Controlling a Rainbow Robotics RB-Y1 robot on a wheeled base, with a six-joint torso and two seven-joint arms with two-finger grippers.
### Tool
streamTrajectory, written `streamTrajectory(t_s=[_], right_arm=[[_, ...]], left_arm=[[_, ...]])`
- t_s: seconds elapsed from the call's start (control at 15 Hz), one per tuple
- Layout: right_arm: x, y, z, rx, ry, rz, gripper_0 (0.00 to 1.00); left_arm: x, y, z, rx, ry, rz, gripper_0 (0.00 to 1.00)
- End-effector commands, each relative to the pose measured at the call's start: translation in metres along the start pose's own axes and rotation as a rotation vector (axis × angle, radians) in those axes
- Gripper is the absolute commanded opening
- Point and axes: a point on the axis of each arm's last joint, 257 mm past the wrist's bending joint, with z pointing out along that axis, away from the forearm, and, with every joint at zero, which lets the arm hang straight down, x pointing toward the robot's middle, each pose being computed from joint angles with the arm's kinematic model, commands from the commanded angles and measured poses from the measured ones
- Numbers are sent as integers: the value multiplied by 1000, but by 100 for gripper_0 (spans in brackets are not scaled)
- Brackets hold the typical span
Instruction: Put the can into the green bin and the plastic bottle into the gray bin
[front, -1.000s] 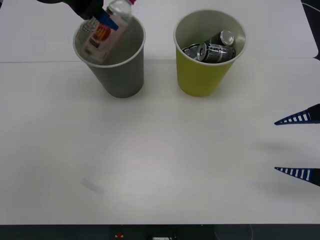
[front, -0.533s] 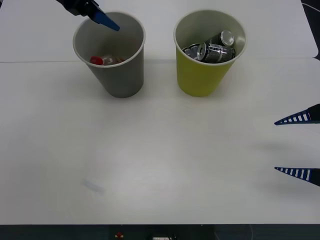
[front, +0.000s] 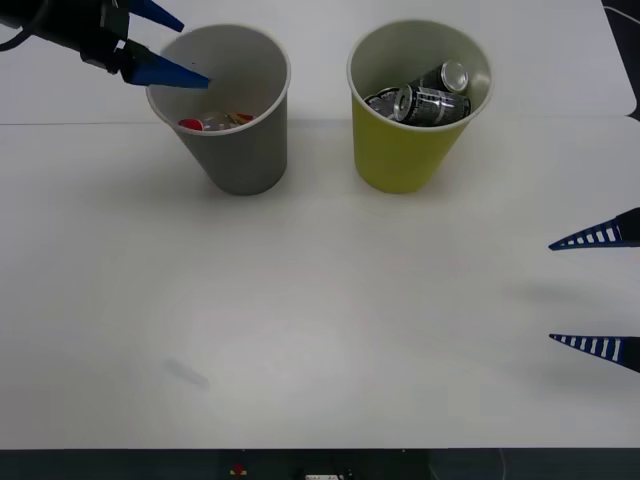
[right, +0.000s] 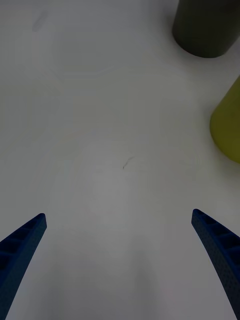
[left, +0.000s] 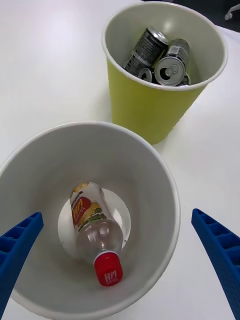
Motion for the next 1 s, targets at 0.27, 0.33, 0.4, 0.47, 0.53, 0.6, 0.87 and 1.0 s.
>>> streamTrajectory(t_s=[0.27, 0.33, 0.4, 0.47, 0.53, 0.6, 0.87, 1.0], right_arm=[[0, 0, 0, 0, 0, 0, 100], [0, 0, 0, 0, 0, 0, 100], [0, 0, 0, 0, 0, 0, 100], [0, 0, 0, 0, 0, 0, 100], [0, 0, 0, 0, 0, 0, 100], [0, 0, 0, 0, 0, 0, 100], [0, 0, 0, 0, 0, 0, 100], [0, 0, 0, 0, 0, 0, 100]], left_arm=[[24, -52, -5, 3, -95, 70, 100], [31, -63, -7, 7, -106, 85, 100], [34, -70, -8, 11, -112, 94, 100], [42, -81, -11, 19, -117, 107, 100], [49, -90, -16, 25, -119, 123, 100], [55, -99, -20, 32, -120, 131, 100], [77, -138, -35, 78, -126, 182, 100], [88, -157, -40, 103, -126, 203, 100]])
